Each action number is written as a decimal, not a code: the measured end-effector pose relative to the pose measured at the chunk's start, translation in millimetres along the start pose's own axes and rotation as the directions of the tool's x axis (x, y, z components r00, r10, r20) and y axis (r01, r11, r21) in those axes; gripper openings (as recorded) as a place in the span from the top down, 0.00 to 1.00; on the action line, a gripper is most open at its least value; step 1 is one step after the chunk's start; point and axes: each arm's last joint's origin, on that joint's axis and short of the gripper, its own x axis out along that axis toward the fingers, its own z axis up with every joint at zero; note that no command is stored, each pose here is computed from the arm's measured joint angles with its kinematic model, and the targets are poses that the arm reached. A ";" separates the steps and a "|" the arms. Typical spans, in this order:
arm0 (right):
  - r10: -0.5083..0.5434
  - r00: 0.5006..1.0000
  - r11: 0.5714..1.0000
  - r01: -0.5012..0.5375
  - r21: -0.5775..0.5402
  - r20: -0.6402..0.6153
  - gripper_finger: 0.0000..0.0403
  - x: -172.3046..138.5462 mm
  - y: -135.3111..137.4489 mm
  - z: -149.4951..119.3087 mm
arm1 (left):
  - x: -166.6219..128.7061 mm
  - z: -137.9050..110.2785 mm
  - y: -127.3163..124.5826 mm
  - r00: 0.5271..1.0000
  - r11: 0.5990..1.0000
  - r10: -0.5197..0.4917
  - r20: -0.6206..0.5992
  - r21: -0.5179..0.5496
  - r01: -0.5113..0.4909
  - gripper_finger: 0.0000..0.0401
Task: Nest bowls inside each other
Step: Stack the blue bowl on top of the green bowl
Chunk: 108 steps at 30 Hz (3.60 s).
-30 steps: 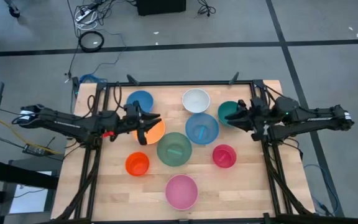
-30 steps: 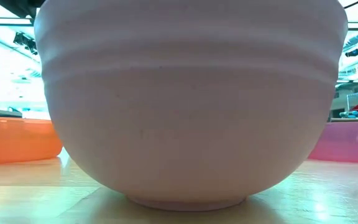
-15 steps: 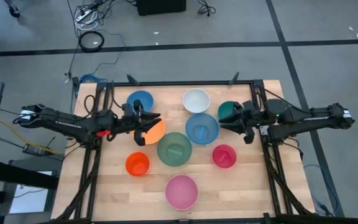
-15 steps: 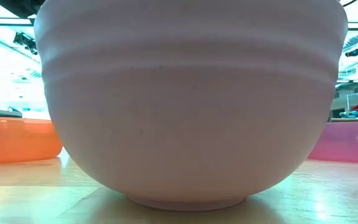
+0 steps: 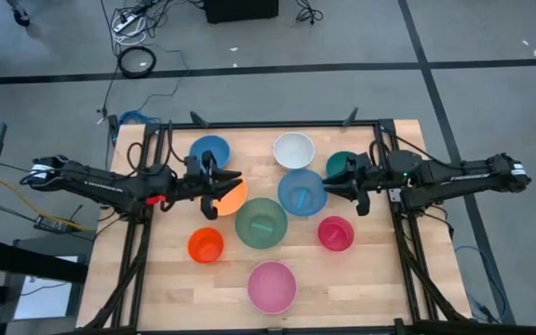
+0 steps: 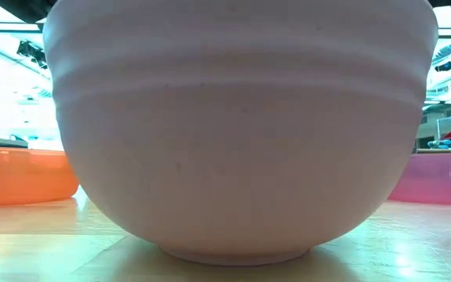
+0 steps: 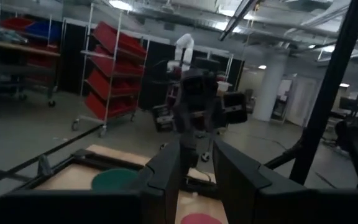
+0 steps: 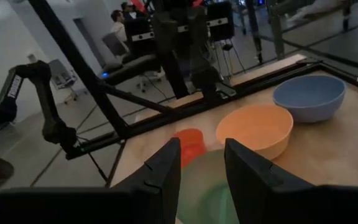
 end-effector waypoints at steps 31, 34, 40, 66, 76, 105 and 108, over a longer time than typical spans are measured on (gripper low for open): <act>-0.284 0.815 0.862 0.448 0.236 -0.506 0.59 10.4 -29.5 -55.3 | 21.1 -21.2 1.8 0.482 0.906 0.379 -0.790 0.212 -0.366 0.68; -0.301 0.777 0.841 0.490 0.230 -0.552 0.54 15.9 -32.8 -62.4 | 19.7 -28.6 3.1 0.422 0.898 0.391 -0.817 0.238 -0.371 0.61; -0.353 0.706 0.787 0.579 0.214 -0.614 0.50 26.4 -40.0 -75.1 | 22.8 -31.7 -0.7 0.429 0.905 0.383 -0.818 0.240 -0.351 0.52; -0.475 0.566 0.628 0.754 0.191 -0.674 0.63 51.2 -76.8 -96.6 | 34.3 -26.1 -4.6 0.548 0.928 0.349 -0.760 0.200 -0.313 0.51; -0.469 0.573 0.679 0.720 0.141 -0.672 0.98 66.7 -84.0 -107.1 | 33.6 -26.5 -4.3 0.542 0.928 0.351 -0.764 0.206 -0.312 0.51; -0.261 0.896 0.925 0.338 0.173 -0.360 1.00 123.8 -32.2 -35.2 | 33.7 20.2 -19.2 0.799 0.973 0.229 -0.555 0.117 -0.198 0.51; -0.276 0.873 0.929 0.350 0.123 -0.403 1.00 139.4 -31.5 -32.0 | 23.2 33.0 -20.7 0.821 0.976 0.218 -0.527 0.104 -0.192 0.51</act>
